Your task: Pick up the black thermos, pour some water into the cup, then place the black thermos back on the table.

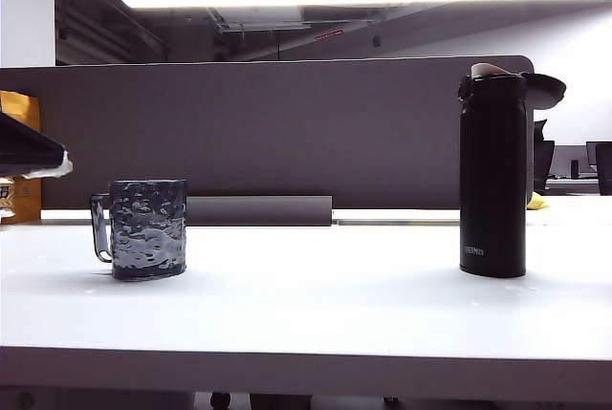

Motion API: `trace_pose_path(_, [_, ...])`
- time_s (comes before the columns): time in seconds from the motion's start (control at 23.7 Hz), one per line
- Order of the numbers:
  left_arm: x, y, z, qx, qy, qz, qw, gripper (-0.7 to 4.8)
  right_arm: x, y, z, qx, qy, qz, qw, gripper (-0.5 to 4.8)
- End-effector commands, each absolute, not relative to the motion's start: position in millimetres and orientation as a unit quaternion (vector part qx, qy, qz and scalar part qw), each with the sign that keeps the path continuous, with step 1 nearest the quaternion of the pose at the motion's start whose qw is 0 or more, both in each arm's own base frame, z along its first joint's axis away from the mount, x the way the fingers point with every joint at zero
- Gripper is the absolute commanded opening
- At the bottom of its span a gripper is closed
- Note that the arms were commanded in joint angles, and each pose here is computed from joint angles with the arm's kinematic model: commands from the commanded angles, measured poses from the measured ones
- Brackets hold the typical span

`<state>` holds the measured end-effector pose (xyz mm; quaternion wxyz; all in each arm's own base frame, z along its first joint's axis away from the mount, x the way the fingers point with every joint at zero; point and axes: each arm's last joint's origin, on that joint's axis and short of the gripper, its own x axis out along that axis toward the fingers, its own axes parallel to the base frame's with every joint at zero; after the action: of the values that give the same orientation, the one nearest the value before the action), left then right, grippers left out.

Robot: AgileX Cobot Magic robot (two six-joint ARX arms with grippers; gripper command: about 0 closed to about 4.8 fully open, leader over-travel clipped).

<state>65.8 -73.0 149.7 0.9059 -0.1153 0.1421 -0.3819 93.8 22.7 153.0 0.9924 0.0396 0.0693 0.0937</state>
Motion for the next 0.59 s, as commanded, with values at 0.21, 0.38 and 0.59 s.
trace_pose_path(0.21, [65.9,-72.9,150.5,-0.116,0.139,-0.382,0.906,-0.05,93.9,24.1,153.1,0.047,0.065,0.114,0.99,-0.08])
trace_pose_path(0.38, [67.3,-70.3,152.3,-0.123,0.128,-0.375,0.91,-0.05,93.9,24.2,153.4,0.048,0.063,0.115,0.99,-0.08])
trace_pose_path(0.59, [78.8,-56.7,152.7,-0.136,0.121,-0.315,0.931,-0.05,94.0,24.0,153.4,0.048,0.063,0.113,0.99,-0.08])
